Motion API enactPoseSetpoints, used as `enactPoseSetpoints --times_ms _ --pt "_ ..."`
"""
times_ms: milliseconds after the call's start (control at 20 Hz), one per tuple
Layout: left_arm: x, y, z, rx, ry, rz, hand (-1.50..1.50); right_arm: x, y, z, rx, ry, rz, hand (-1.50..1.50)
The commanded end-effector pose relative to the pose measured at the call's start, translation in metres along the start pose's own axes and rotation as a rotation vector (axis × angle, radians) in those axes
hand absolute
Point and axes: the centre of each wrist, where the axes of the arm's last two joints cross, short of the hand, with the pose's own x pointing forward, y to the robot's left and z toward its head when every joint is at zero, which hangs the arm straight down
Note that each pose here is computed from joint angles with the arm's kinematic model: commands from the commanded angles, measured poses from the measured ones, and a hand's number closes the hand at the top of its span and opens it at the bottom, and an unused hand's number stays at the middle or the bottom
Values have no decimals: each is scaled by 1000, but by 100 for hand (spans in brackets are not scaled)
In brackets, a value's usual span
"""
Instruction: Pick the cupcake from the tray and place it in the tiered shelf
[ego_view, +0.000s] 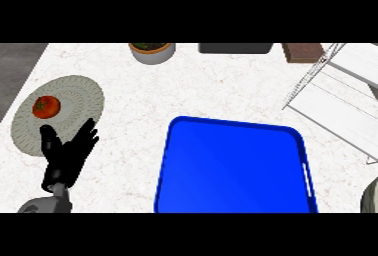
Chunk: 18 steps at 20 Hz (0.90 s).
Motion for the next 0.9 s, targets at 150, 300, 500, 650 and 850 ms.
enactPoseSetpoints --times_ms 150,300,500,650,850 --pt "-15 12 1 1 10 0 0 -4 13 7 22 -15 -2 150" --pt "-18 -3 -3 7 0 -2 0 4 13 -1 13 -30 132 150" --pt "-4 -19 -8 -9 -19 -9 0 -13 -8 -13 -81 67 -162 -150" --pt "-7 -3 -8 4 -8 9 0 0 6 -4 -112 93 -270 -150" --pt "2 -1 -4 10 -2 4 0 -3 -16 -9 -125 94 -443 -150"
